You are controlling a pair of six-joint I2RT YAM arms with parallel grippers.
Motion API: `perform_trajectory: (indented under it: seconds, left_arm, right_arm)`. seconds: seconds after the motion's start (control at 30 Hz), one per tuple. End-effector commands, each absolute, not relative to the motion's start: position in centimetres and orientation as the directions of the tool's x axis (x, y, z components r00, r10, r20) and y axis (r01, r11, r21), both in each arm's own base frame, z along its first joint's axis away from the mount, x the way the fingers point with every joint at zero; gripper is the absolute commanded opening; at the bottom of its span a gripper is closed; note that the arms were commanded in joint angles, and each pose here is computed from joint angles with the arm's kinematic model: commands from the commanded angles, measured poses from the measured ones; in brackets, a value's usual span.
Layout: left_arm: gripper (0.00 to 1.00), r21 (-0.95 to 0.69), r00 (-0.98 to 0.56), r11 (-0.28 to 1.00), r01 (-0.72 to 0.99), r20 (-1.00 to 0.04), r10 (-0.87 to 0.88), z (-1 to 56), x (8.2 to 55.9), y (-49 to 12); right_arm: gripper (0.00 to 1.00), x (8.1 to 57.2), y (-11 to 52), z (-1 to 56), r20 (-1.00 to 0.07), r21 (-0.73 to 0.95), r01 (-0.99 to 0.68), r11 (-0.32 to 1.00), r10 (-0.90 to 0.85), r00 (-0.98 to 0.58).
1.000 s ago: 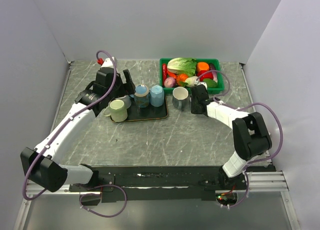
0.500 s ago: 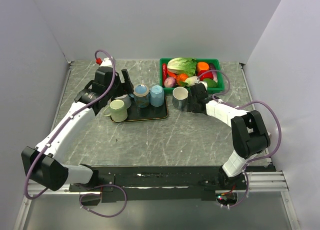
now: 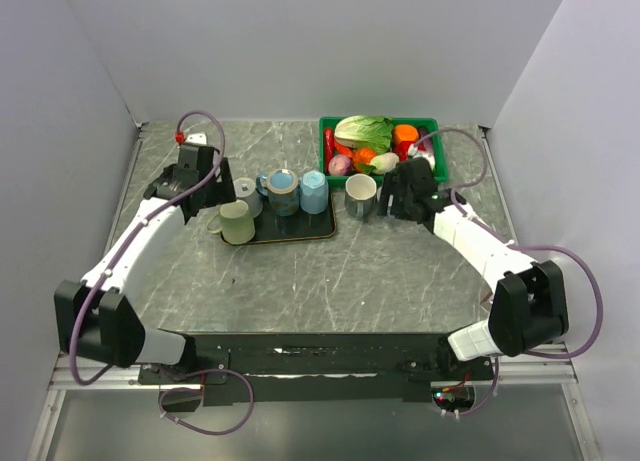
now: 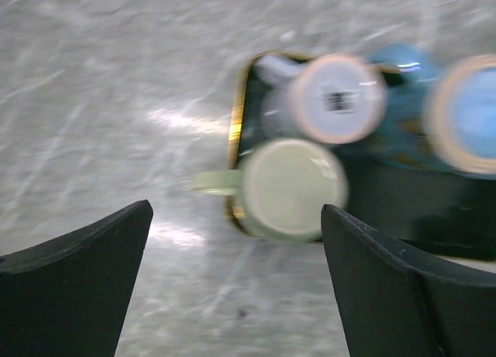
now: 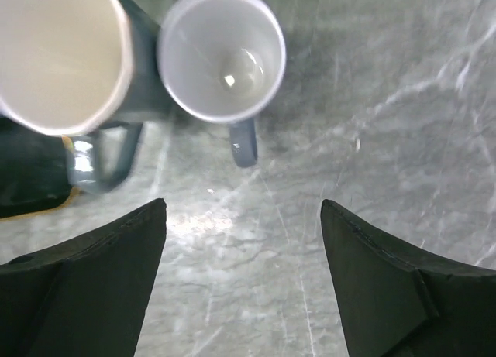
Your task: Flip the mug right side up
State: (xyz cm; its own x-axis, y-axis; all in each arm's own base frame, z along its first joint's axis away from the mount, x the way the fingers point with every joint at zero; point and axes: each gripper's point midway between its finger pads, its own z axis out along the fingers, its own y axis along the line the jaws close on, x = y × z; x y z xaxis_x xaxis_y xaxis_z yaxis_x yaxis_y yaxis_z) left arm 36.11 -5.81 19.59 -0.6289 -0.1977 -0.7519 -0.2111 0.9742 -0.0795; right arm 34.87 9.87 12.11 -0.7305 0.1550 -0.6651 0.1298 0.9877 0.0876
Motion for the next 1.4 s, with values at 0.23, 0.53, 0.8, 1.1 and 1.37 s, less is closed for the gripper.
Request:
perform_trajectory:
  seconds: [0.23, 0.53, 0.8, 1.1, 1.37]
  left_arm:
    - [0.96, -0.051, -0.732, 0.986, 0.157, -0.677, 0.082, 15.7, 35.4, -6.7]
    - [0.96, -0.111, -0.699, 0.901, 0.419, -0.674, 0.241, 14.9, 33.8, -9.0]
    - [0.96, -0.136, -0.722, 0.903, 0.407, -0.654, 0.227, 14.0, 35.7, -7.3]
    - [0.96, -0.193, -0.702, 0.859, 0.474, -0.671, 0.237, 14.2, 37.5, -7.1]
    - [0.96, -0.314, -0.768, 0.821, 0.478, -0.602, 0.217, 11.2, 37.8, -6.8]
  right_arm:
    - [0.87, 38.2, 8.6, 19.7, -0.737, 0.144, 0.115, 0.983, 0.184, -0.65]
    - [0.87, 38.6, 8.0, 22.6, -0.742, 0.139, 0.111, 0.984, 0.177, -0.646]
    - [0.86, 37.9, 7.9, 22.3, -0.731, 0.149, 0.114, 0.982, 0.187, -0.656]
    - [0.85, 38.2, 8.0, 22.0, -0.713, 0.147, 0.121, 0.982, 0.19, -0.675]
    - [0.84, 38.5, 8.3, 21.7, -0.696, 0.163, 0.143, 0.976, 0.217, -0.685]
